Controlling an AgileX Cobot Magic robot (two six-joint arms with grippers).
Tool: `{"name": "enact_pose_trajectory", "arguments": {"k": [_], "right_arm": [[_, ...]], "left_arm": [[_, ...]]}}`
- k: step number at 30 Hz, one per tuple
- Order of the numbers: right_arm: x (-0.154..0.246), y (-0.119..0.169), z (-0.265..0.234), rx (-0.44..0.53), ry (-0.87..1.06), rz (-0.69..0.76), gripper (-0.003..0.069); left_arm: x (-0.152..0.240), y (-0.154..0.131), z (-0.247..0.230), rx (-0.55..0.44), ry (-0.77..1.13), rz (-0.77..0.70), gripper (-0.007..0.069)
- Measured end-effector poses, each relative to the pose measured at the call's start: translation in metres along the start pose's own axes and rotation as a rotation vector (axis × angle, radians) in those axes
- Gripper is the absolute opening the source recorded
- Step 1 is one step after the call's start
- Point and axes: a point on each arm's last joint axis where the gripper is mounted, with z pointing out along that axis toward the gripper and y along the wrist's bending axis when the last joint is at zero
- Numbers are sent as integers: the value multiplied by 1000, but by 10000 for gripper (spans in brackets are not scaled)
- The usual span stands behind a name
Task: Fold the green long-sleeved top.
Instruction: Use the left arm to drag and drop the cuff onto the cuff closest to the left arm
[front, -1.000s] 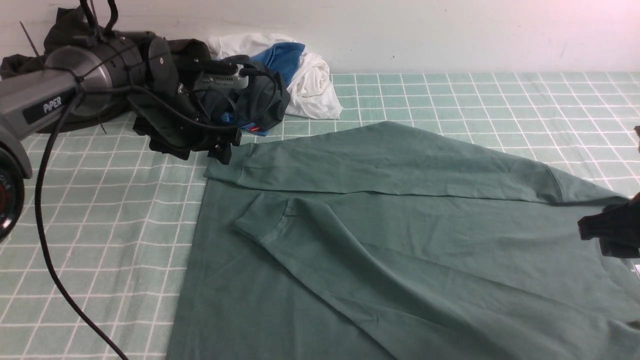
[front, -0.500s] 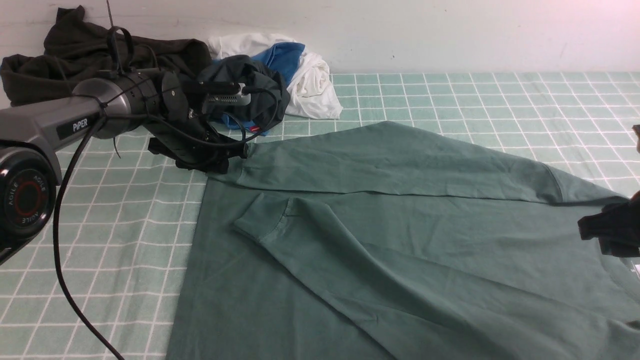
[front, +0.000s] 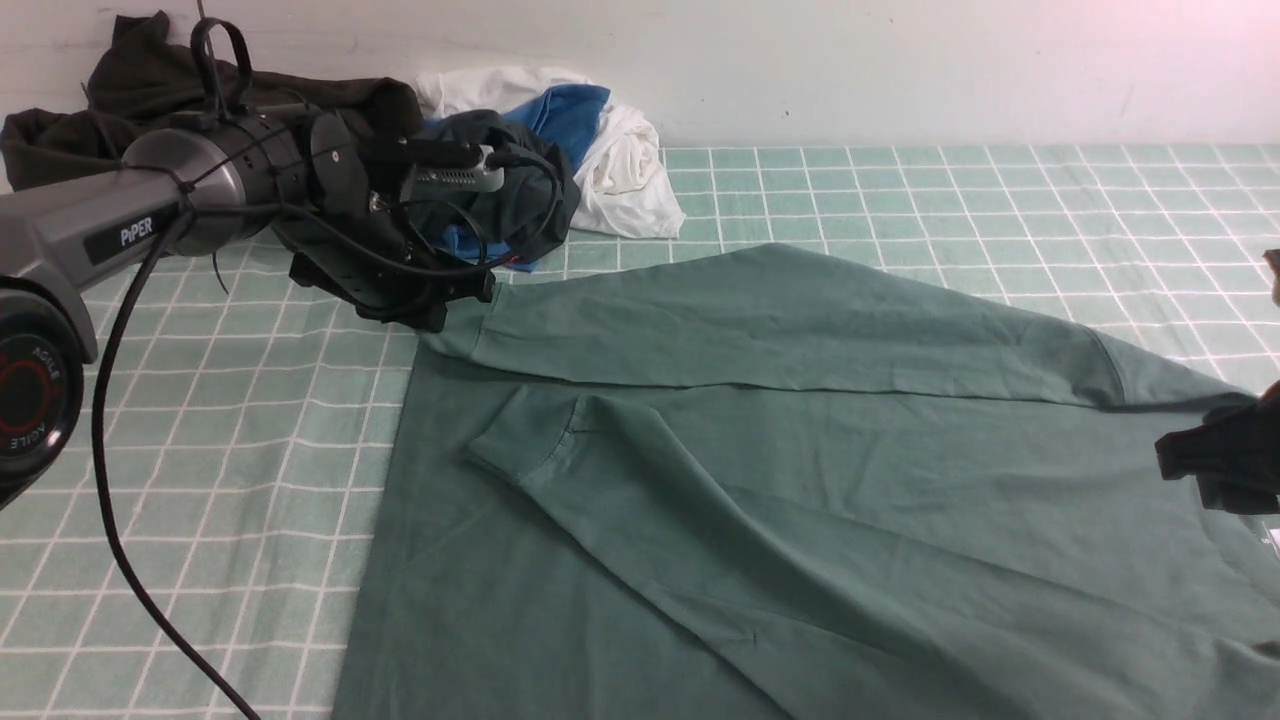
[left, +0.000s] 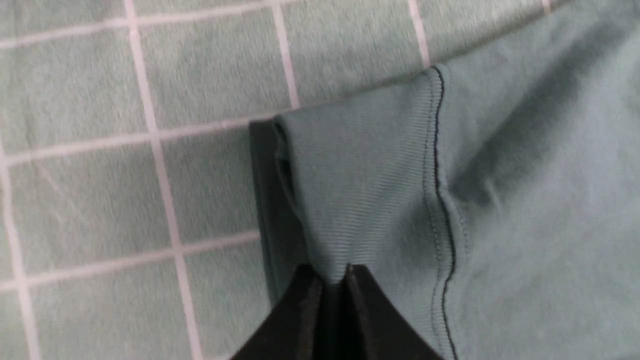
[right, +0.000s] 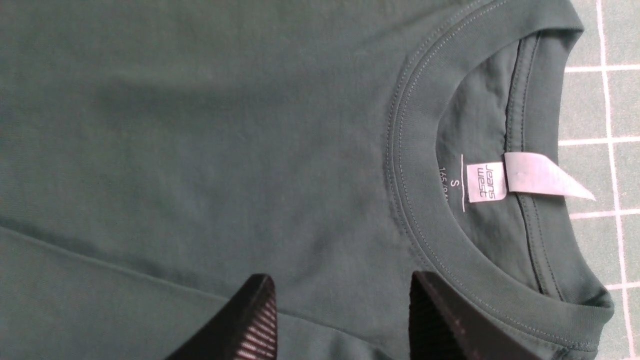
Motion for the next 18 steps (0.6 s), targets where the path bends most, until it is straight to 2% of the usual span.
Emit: {"name": "enact_pose_trajectory", "arguments": {"k": [5,10,13,17,18], "right_arm": [[0,0,0,0,-1,0,347],[0,1,0,-11,2,10,347],[1,2,0,-18,6,18,347],[3,3,0,-35,28,9,347],[3,3,0,-36,30,8,347]], "left_arm": [[-5,-19,-43,29,15,31,27],[-6,-42,-149,108,-62,32,27],[12,-46,-175,136,-54,19,27],[82,-50,-170,156,100,-10,27],[89,-50,-165,155,123,-13,27]]}}
